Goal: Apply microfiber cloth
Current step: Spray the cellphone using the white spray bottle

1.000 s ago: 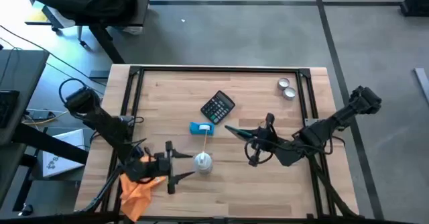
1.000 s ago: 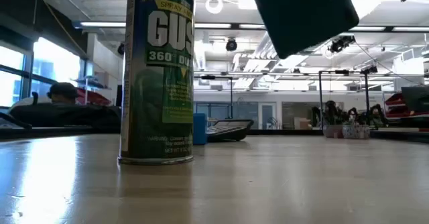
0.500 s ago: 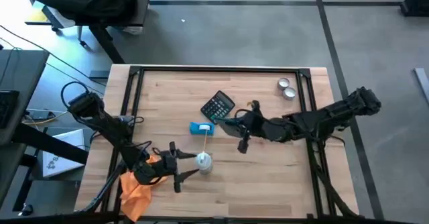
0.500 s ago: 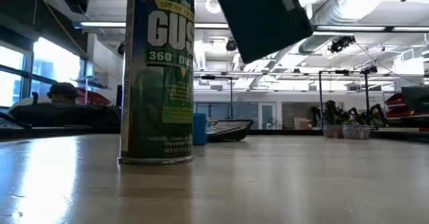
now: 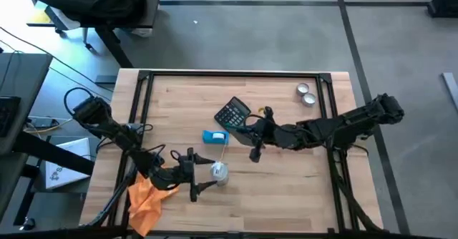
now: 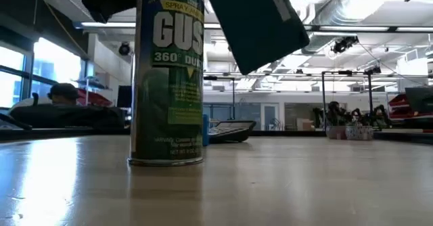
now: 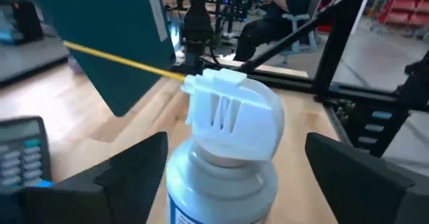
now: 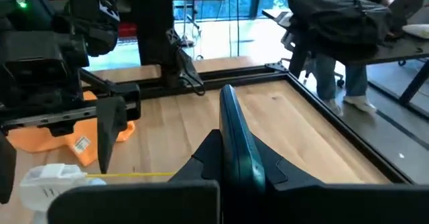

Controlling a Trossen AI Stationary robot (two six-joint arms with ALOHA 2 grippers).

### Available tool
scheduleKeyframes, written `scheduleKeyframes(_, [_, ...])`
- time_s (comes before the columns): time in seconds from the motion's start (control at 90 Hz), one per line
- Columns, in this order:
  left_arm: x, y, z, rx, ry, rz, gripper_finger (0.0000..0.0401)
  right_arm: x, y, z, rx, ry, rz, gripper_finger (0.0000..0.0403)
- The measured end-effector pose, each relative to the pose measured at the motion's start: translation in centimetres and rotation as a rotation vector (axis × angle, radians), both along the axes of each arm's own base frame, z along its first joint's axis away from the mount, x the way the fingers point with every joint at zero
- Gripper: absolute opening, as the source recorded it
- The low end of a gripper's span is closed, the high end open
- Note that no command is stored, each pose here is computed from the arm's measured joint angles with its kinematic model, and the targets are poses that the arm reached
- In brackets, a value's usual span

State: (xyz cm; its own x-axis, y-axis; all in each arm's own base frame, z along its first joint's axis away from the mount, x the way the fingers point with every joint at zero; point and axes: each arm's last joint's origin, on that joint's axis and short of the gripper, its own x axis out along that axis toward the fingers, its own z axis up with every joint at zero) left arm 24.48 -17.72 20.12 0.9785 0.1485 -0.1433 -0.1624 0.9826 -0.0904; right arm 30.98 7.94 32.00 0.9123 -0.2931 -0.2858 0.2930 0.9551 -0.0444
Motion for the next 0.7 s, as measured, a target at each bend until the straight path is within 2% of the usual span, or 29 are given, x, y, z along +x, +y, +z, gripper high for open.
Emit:
scheduleKeyframes(0.411, [1.8, 2.6, 0.0, 0.051, 0.085, -0.215, 0.0340, 0.1, -0.3, 0.1, -0.016, -0.010, -0.013, 0.0001])
scheduleKeyframes(0.7, [1.6, 4.6, 1.8, 0.133, 0.105, -0.346, 0.0340, 0.1, -0.3, 0.1, 0.009, -0.018, -0.019, 0.0001])
